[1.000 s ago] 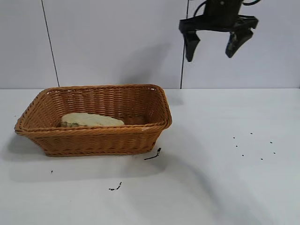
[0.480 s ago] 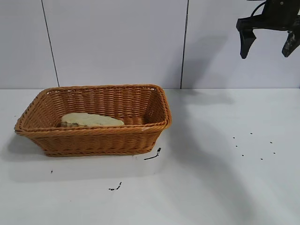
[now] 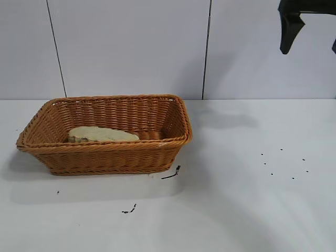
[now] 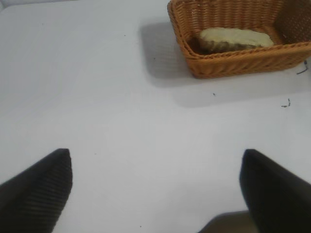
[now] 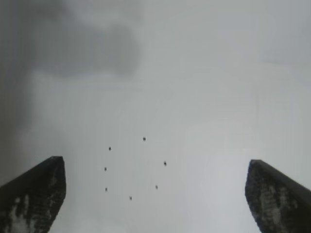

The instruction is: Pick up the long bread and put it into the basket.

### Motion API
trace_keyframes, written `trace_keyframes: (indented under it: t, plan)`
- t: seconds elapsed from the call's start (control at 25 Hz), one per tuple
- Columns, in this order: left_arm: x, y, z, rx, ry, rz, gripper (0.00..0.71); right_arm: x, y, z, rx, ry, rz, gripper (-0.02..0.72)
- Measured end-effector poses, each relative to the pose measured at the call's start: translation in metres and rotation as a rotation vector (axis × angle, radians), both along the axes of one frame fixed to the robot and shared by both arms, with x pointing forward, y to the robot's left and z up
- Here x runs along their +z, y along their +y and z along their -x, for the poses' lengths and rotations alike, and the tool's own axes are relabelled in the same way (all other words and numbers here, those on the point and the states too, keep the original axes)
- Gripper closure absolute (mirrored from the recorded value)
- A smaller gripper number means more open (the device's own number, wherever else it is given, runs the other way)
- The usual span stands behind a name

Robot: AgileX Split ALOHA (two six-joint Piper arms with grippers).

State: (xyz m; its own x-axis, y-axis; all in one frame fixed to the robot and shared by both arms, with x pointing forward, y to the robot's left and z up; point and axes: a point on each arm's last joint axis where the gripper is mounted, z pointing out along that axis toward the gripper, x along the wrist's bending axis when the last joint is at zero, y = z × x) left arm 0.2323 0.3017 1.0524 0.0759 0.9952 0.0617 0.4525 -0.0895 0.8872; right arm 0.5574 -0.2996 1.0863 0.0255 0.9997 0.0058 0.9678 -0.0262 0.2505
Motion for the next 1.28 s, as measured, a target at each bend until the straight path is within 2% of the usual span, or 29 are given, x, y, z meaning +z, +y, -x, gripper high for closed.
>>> trace_keyframes:
  t: [0.28, 0.4, 0.68, 0.92, 1.08, 1.28]
  plan:
    - [0.0, 0.0, 0.0, 0.0, 0.0, 0.0, 0.014, -0.016, 0.0, 0.115, 0.001, 0.04, 0.0, 0.01]
    - [0.0, 0.0, 0.0, 0.0, 0.0, 0.0, 0.014, -0.028, 0.001, 0.159, 0.001, -0.011, 0.0, 0.01]
    - [0.0, 0.0, 0.0, 0.0, 0.0, 0.0, 0.014, -0.05, 0.002, 0.245, 0.006, -0.318, -0.015, 0.01]
    - [0.0, 0.0, 0.0, 0.0, 0.0, 0.0, 0.014, -0.036, 0.003, 0.294, 0.015, -0.685, -0.018, 0.01]
    - [0.0, 0.0, 0.0, 0.0, 0.0, 0.0, 0.014, -0.034, 0.003, 0.315, 0.017, -0.825, -0.016, 0.01]
    - [0.0, 0.0, 0.0, 0.0, 0.0, 0.0, 0.014, -0.034, 0.003, 0.322, 0.023, -0.869, -0.012, 0.01]
